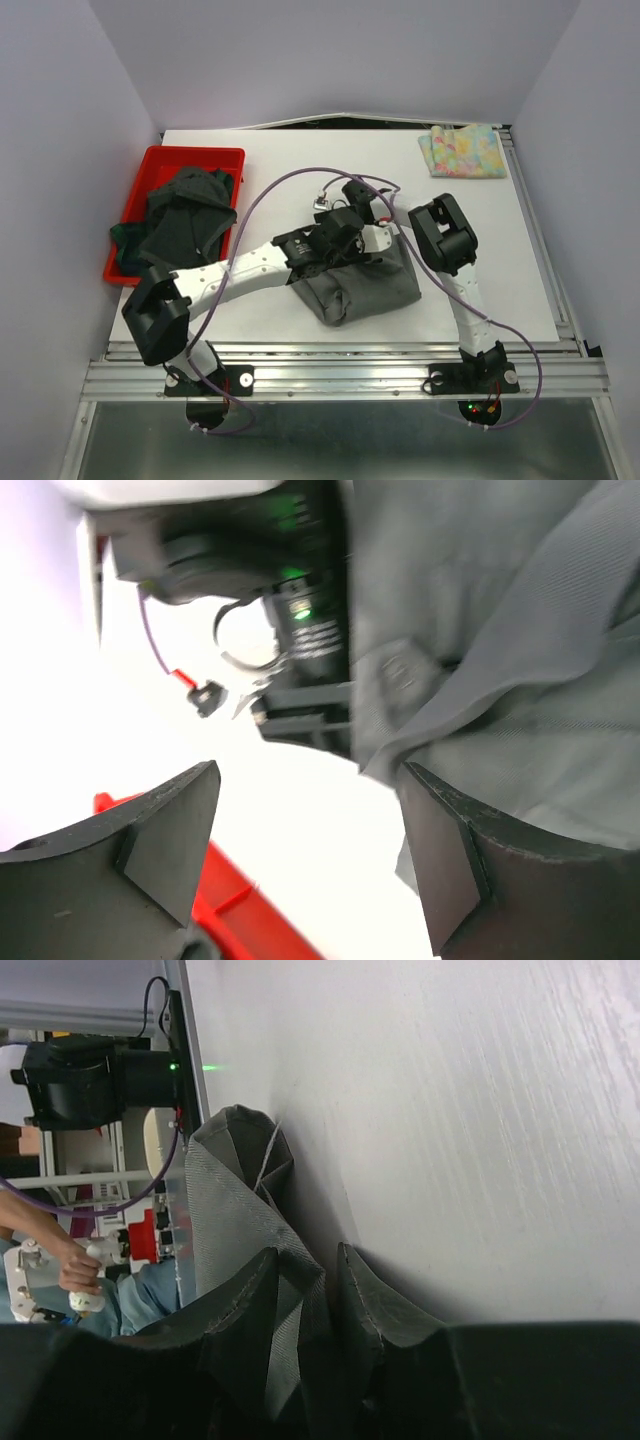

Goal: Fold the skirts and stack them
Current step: Fold the skirt

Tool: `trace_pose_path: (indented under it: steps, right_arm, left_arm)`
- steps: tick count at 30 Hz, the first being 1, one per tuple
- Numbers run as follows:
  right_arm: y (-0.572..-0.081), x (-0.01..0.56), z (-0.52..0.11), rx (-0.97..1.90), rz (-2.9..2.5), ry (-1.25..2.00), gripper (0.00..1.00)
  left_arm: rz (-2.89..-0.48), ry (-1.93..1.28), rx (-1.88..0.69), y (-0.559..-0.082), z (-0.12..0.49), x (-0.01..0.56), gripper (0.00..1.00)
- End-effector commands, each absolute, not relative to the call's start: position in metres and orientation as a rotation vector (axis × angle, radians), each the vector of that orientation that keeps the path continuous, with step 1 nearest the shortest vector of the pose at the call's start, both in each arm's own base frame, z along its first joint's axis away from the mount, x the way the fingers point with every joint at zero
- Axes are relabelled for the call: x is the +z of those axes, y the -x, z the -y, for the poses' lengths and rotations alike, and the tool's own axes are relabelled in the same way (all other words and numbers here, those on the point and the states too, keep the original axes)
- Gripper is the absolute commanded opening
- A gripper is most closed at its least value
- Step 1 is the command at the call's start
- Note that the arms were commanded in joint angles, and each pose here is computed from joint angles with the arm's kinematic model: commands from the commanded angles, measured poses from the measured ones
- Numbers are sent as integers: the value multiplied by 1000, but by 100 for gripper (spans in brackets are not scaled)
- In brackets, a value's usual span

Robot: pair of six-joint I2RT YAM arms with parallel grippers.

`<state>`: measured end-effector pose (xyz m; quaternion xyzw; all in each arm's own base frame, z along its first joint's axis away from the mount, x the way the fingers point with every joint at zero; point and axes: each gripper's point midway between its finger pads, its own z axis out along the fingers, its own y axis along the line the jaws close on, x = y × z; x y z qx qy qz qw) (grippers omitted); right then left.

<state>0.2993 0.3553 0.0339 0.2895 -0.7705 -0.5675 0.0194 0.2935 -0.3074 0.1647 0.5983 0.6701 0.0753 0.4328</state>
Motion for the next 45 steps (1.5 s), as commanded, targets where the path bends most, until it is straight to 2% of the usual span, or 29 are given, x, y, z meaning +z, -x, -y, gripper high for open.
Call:
trace_pose_path:
  steps: [1, 6, 10, 18, 23, 25, 28, 32, 34, 35, 38, 40, 42, 45]
  right_arm:
    - [-310, 21, -361, -1696, 2462, -947, 38]
    - [-331, 29, -365, -1690, 2528, -964, 46]
    - [-365, 55, -371, -1731, 2606, -996, 50]
    - [-413, 99, -366, -1776, 2757, -1034, 66]
    - [-448, 156, -335, -1866, 2887, -1037, 69]
    - [-456, 172, -321, -1883, 2930, -1033, 69]
    - [-467, 203, -284, -1899, 3033, -996, 66]
    - [-450, 227, -234, -1906, 3111, -922, 52]
    - [-435, 232, -226, -1914, 3107, -916, 47]
    - [-420, 219, -224, -1895, 3084, -874, 44]
    - [-387, 232, -223, -1955, 3017, -840, 41]
    - [-355, 217, -222, -1984, 2913, -731, 40]
    - [-346, 222, -222, -2012, 2889, -727, 40]
    - [-328, 201, -221, -2010, 2838, -635, 41]
  left_arm:
    - [-1627, -1370, 226, -297, 293, 202, 83]
    - [-1648, -1388, 124, -276, 289, 207, 83]
    - [-1663, -1411, 22, -251, 291, 198, 83]
    - [-1652, -1443, -244, -198, 311, 195, 79]
    - [-1726, -1455, -511, -165, 318, 181, 78]
    - [-1816, -1356, -613, -172, 312, 180, 76]
    - [-1869, -1217, -774, -183, 309, 191, 67]
    - [-1894, -1114, -1028, -183, 325, 201, 43]
    - [-1920, -1025, -1126, -190, 329, 204, 36]
    - [-1948, -1020, -1181, -189, 332, 198, 35]
    - [-2008, -936, -1291, -202, 336, 193, 34]
    - [-2091, -890, -1366, -213, 342, 177, 33]
    - [-2126, -855, -1388, -220, 344, 169, 33]
    - [-2211, -793, -1410, -233, 348, 144, 33]
